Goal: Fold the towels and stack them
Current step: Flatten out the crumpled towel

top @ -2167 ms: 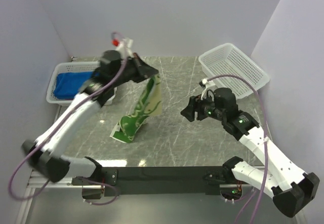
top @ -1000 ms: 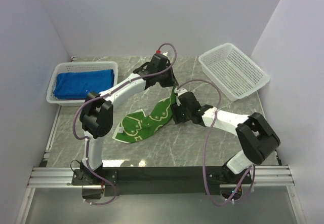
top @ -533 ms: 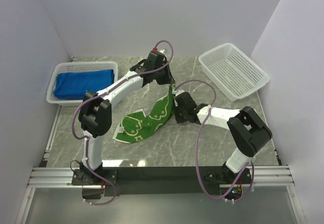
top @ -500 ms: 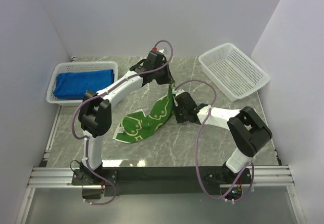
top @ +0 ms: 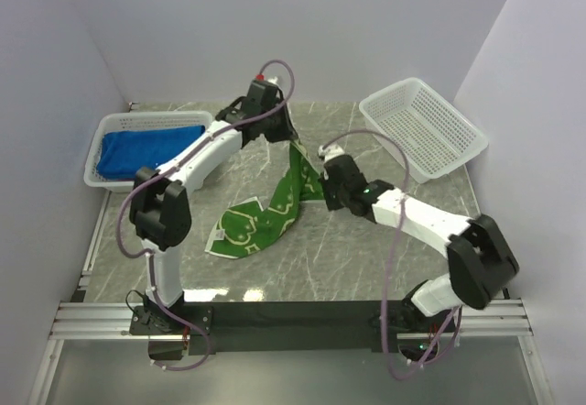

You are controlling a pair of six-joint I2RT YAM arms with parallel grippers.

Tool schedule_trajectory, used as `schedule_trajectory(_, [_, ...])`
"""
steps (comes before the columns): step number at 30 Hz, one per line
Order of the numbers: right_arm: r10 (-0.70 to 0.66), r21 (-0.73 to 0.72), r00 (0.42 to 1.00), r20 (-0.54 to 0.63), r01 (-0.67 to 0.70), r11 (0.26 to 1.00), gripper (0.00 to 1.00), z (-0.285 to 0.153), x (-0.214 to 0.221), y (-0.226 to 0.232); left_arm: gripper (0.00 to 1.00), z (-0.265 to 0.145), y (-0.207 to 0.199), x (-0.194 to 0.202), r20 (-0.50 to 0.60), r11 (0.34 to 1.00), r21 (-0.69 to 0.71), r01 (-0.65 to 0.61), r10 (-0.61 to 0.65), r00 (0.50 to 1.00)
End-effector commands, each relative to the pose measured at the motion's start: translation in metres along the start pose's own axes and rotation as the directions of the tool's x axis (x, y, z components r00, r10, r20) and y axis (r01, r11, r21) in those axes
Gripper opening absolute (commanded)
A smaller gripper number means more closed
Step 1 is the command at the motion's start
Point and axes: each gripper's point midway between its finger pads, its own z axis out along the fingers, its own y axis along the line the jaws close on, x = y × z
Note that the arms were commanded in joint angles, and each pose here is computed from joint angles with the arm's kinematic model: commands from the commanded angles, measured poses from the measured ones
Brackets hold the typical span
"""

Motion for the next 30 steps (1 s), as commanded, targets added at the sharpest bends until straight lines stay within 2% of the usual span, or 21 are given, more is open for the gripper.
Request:
schedule_trajectory(1, [-0.084, 0.083, 0.973, 0.214, 0.067, 0.994, 0.0, -0.067, -0.088, -0.017, 0.01, -0.108, -0.056, -0.09, 0.308, 0.992, 0.087, -0.092, 0.061, 0.949])
schedule_trajectory(6, [-0.167, 0.166, 0.911, 0.376, 0.111, 0.98, 0.0, -0.149, -0.162, -0.034, 0.01, -0.191, -0.08, -0.125, 0.477, 0.984, 0.116, -0.137, 0.066, 0.876])
schedule_trajectory(7, [-0.171, 0.179, 0.89, 0.422, 0.103, 0.978, 0.0, -0.172, -0.181, -0.037, 0.01, -0.218, -0.082, -0.136, 0.536, 0.985, 0.11, -0.136, 0.056, 0.842])
schedule_trajectory(10, [-0.219, 0.218, 0.835, 0.504, 0.122, 0.968, 0.0, -0.216, -0.212, -0.045, 0.01, -0.27, -0.093, -0.147, 0.626, 0.978, 0.127, -0.167, 0.052, 0.778])
schedule_trajectory(13, [-0.239, 0.215, 0.785, 0.571, 0.139, 0.967, 0.0, -0.255, -0.231, -0.045, 0.01, -0.31, -0.102, -0.145, 0.673, 0.967, 0.154, -0.203, 0.048, 0.738])
schedule_trajectory(15, [-0.255, 0.165, 0.76, 0.598, 0.195, 0.967, 0.0, -0.275, -0.231, -0.036, 0.01, -0.326, -0.107, -0.138, 0.676, 0.956, 0.178, -0.234, 0.054, 0.735])
schedule_trajectory(16, [-0.262, 0.141, 0.749, 0.609, 0.222, 0.965, 0.0, -0.285, -0.229, -0.033, 0.01, -0.347, -0.111, -0.133, 0.69, 0.947, 0.198, -0.251, 0.048, 0.722])
schedule_trajectory(17, [-0.269, 0.113, 0.719, 0.641, 0.258, 0.959, 0.0, -0.302, -0.226, -0.027, 0.01, -0.35, -0.107, -0.127, 0.688, 0.947, 0.2, -0.25, 0.045, 0.724])
schedule_trajectory(18, [-0.281, 0.064, 0.697, 0.66, 0.32, 0.945, 0.0, -0.31, -0.221, -0.016, 0.01, -0.376, -0.114, -0.117, 0.703, 0.928, 0.245, -0.282, 0.03, 0.71])
schedule_trajectory(23, [-0.267, -0.074, 0.592, 0.76, 0.487, 0.87, 0.0, -0.369, -0.191, 0.012, 0.01, -0.414, -0.117, -0.084, 0.705, 0.883, 0.337, -0.326, -0.008, 0.709])
schedule_trajectory(26, [-0.259, -0.141, 0.568, 0.781, 0.565, 0.813, 0.0, -0.389, -0.173, 0.026, 0.01, -0.432, -0.123, -0.064, 0.686, 0.847, 0.397, -0.354, -0.018, 0.727])
schedule_trajectory(30, [-0.249, -0.163, 0.557, 0.792, 0.586, 0.794, 0.0, -0.403, -0.167, 0.03, 0.01, -0.441, -0.121, -0.049, 0.658, 0.833, 0.433, -0.344, -0.032, 0.752])
